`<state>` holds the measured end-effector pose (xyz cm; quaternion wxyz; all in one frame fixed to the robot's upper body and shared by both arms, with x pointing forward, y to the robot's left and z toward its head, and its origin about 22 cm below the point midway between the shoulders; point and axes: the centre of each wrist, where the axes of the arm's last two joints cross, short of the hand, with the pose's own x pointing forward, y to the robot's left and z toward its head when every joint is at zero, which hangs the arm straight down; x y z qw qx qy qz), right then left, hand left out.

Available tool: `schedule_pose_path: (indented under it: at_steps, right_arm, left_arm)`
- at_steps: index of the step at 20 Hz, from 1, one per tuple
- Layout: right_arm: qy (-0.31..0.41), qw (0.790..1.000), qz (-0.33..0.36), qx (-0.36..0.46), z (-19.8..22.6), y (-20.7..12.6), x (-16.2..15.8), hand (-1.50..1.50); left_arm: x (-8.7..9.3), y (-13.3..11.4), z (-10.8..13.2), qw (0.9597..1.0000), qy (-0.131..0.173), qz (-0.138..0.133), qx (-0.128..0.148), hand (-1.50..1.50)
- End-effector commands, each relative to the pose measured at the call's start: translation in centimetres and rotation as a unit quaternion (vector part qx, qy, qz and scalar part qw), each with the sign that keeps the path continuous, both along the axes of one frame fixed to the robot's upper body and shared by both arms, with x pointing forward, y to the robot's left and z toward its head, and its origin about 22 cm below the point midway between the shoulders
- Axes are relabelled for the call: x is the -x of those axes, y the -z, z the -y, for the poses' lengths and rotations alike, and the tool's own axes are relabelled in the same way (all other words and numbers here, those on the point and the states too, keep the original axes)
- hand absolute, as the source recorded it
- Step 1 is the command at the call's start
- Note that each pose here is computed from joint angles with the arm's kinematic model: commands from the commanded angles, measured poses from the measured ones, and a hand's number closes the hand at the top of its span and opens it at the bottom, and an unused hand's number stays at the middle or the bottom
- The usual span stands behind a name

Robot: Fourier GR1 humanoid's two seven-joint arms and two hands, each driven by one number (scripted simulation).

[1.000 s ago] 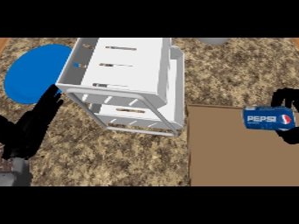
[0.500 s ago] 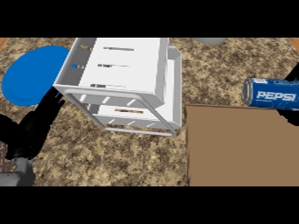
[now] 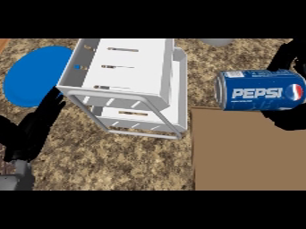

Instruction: Pick the can from the tray and place it in the tiered basket

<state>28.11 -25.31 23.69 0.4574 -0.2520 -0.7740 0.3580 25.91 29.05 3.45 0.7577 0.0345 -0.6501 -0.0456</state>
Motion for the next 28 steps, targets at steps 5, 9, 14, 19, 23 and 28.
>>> schedule_pose_path:
  at_steps: [5,9,14,19,23,28]
  right_arm:
    - [-0.013,1.0,-0.017,0.004,-10.3,-3.7,-0.6,1.5]
    - [-0.009,1.0,-0.026,0.001,-13.1,-2.4,-2.4,1.5]
    - [-0.008,0.999,-0.046,0.009,-17.3,-1.4,-2.4,1.5]
    - [0.015,0.996,-0.082,0.016,-18.2,-1.7,-3.8,1.5]
    - [0.013,0.996,-0.086,0.021,-19.5,0.7,-4.7,1.5]
    - [0.026,0.998,-0.054,0.035,-21.4,2.3,-5.4,1.5]
  left_arm:
    - [0.6,-0.3,0.4,1.0,0.002,0.005,-0.004,0.0]
    - [0.2,0.0,0.1,1.0,0.007,0.003,0.004,0.0]
    - [1.3,0.0,2.6,0.9999,0.009,0.004,0.005,0.0]
    - [1.8,1.9,-0.6,1.0,0.0,0.005,0.002,0.0]
    - [-0.4,1.3,-0.2,1.0,-0.001,-0.001,0.002,0.0]
    - [-0.2,-0.4,2.0,0.9999,0.012,0.0,0.002,0.0]
